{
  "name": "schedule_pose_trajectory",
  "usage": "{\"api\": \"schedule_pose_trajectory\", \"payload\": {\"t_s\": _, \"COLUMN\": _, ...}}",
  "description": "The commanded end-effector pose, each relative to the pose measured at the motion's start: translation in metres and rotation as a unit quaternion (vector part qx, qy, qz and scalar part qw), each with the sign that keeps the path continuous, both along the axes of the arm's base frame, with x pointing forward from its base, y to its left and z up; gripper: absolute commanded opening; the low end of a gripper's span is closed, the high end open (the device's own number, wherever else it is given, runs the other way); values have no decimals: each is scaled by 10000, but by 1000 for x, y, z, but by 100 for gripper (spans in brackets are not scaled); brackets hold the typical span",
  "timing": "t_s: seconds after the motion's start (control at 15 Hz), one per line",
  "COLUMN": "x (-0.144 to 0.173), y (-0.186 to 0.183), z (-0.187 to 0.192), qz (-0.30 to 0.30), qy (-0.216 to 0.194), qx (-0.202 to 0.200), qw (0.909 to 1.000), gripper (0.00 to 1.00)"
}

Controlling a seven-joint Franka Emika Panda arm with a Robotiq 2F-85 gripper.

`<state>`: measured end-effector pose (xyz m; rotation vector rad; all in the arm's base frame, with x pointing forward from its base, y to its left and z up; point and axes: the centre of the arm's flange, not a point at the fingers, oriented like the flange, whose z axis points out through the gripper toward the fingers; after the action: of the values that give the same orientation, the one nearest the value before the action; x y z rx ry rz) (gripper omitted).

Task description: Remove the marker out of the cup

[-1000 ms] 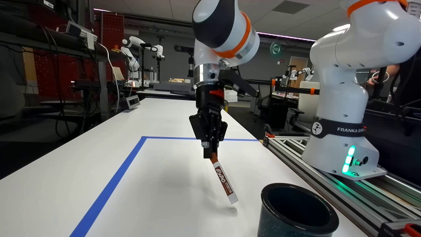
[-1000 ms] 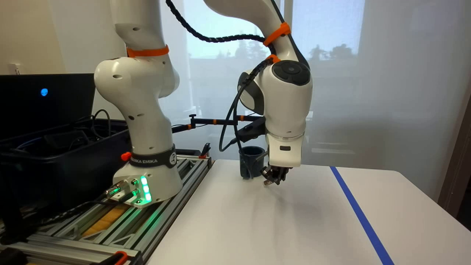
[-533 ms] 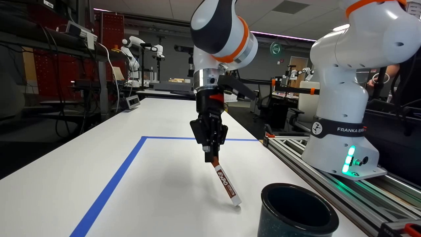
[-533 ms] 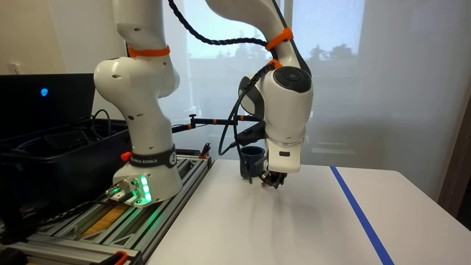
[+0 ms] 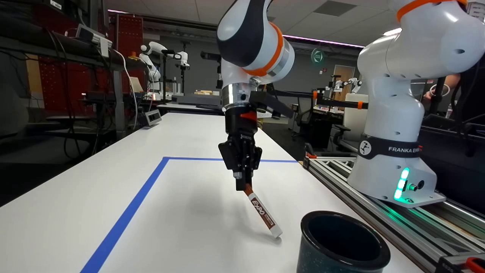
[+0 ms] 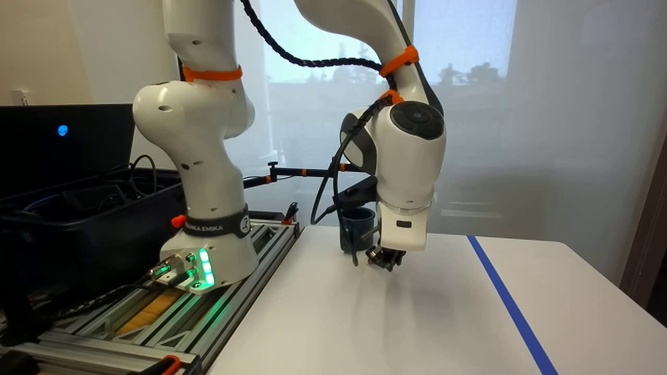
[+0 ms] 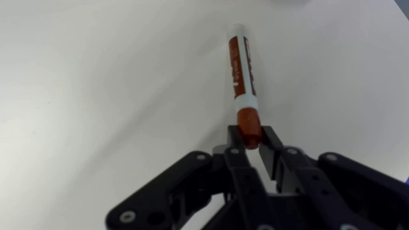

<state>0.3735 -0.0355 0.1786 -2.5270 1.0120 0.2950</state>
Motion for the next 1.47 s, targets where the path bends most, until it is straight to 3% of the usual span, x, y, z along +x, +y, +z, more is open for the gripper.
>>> {"api": "schedule_pose_trajectory", "payload": {"t_s": 0.0, "x": 1, "y": 1, "z": -5, "qz": 18, "qy": -64, "qx": 27, "qw": 10000, "gripper": 52}}
{"api": "schedule_pose_trajectory", "payload": {"t_s": 0.4, "x": 6, "y": 9, "z": 13, "qz": 177, "qy": -208, "qx": -75, "qw": 9996, "gripper": 96}}
{"api": "schedule_pose_trajectory", "payload": {"t_s": 0.67, "x": 10, "y": 27, "z": 34, "qz": 567, "qy": -406, "qx": -249, "qw": 9973, "gripper": 100}}
{"api": "schedule_pose_trajectory", "payload": {"t_s": 0.87, "x": 13, "y": 46, "z": 54, "qz": 1115, "qy": -669, "qx": -508, "qw": 9902, "gripper": 100}}
{"api": "schedule_pose_trajectory", "payload": {"t_s": 1.13, "x": 13, "y": 69, "z": 84, "qz": 1934, "qy": -857, "qx": -1256, "qw": 9693, "gripper": 100}}
{"api": "schedule_pose_trajectory", "payload": {"t_s": 1.4, "x": 13, "y": 83, "z": 101, "qz": 2566, "qy": -1213, "qx": -2097, "qw": 9357, "gripper": 100}}
